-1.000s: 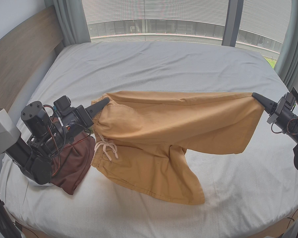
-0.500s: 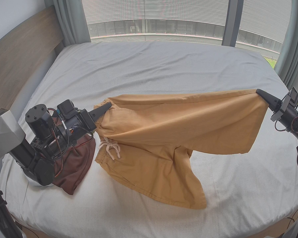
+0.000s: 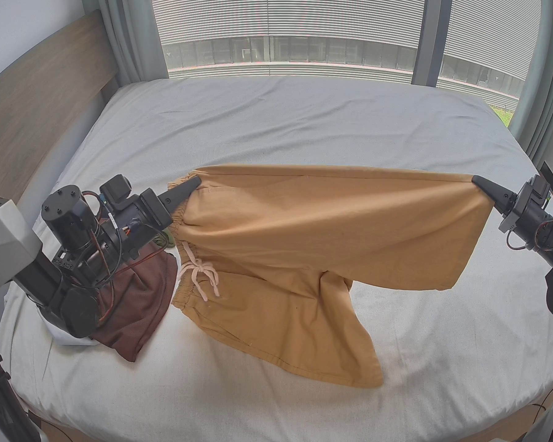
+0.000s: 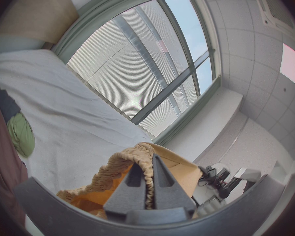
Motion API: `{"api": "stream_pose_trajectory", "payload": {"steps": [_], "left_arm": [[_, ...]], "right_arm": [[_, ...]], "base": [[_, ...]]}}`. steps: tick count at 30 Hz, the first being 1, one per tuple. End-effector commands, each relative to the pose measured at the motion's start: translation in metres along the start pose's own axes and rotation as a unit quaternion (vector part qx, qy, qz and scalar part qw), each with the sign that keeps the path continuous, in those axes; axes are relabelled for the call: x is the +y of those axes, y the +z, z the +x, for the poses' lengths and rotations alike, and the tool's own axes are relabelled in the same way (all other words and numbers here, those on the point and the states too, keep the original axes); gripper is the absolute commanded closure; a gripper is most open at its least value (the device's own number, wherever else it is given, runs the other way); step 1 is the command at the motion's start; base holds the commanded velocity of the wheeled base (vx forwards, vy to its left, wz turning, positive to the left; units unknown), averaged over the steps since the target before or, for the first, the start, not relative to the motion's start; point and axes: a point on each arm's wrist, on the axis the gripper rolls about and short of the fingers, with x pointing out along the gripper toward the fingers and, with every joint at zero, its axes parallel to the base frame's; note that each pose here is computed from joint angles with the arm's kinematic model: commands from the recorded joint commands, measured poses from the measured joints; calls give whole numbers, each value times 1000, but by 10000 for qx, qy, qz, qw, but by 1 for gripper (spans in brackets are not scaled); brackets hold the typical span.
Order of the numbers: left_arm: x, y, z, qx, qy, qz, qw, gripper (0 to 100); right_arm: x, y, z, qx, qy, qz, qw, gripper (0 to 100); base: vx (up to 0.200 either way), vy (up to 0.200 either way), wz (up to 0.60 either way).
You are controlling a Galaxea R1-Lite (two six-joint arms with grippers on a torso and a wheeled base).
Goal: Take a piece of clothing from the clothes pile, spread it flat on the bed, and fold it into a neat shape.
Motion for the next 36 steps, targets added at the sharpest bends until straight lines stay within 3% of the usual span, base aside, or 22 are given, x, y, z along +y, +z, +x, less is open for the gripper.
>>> {"api": "stream_pose_trajectory", "payload": {"steps": [1,5,19,25,36], "left_arm": [[-6,9,2,-197,-57,-365,9991,100],[-11,13,1,-239,-117,-584,9979,100],[-6,8,3,-282,52,-446,9986,100],[10,2,13,-289,176,-168,9993,100],[35,-2,43,-779,445,-73,9959,100]], "right_arm": [[-12,-2,0,27,-138,22,9999,100],[-14,-3,0,39,-156,44,9999,100],[-14,-3,4,56,-114,-80,9999,100],[-33,5,20,26,-71,-135,9999,100],[-71,6,42,56,-113,-78,9999,100]], "base": [[0,0,0],[0,0,0],[0,0,0],[0,0,0],[0,0,0]]}}
